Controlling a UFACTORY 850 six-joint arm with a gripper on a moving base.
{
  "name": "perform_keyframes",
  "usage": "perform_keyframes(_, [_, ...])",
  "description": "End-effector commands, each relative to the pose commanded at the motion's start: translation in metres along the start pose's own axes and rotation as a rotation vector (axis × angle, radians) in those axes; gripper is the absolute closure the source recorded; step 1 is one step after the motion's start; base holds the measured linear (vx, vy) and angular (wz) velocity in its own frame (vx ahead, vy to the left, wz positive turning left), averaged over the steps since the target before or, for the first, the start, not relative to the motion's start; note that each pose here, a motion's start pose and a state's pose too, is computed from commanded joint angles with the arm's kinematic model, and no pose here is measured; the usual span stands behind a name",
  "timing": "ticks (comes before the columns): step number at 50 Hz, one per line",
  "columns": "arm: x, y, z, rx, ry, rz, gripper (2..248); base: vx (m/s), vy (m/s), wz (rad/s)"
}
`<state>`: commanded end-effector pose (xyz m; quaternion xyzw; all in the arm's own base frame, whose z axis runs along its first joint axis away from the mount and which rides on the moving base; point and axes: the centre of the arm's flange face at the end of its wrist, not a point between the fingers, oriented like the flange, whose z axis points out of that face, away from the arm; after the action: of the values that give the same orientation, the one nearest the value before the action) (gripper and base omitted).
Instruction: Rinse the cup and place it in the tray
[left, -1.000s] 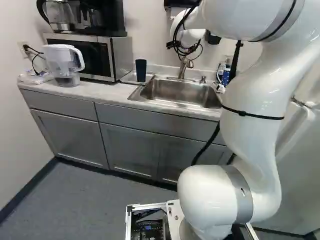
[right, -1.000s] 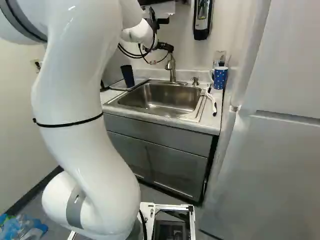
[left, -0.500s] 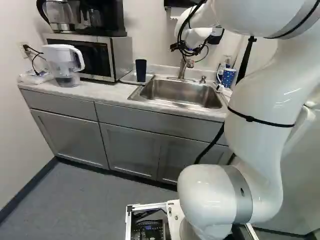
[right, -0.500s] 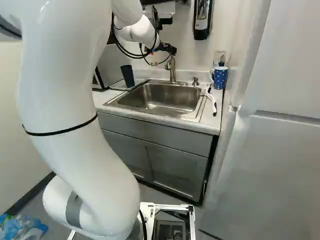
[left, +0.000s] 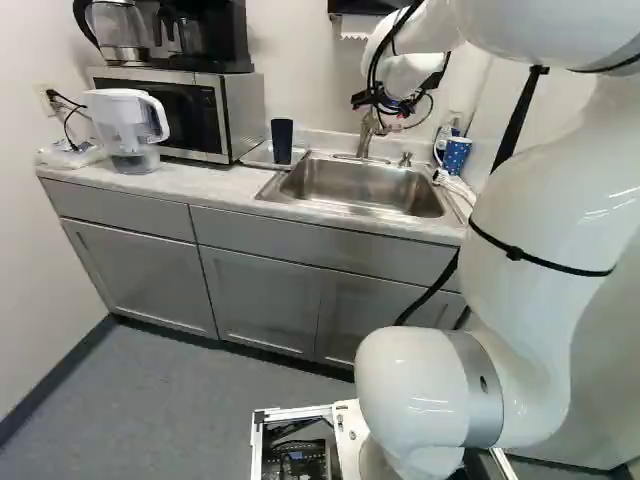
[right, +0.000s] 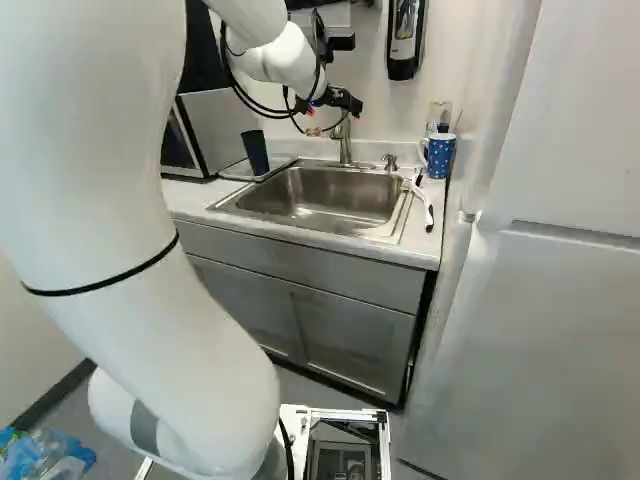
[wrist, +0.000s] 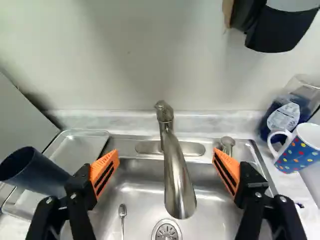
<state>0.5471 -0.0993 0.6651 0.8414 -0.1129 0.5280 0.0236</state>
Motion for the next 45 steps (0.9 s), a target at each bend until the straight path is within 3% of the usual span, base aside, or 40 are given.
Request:
perform_keyframes(24, [-0.025, 0.023, -0.039, -0.032, -0.090, 0.020, 3, 0.000, 0.000, 0.000])
perform_keyframes(45, [-0.047, 0.031, -0.067, -0.044, -0.177, 0.018, 3, 0.000, 0.000, 0.000])
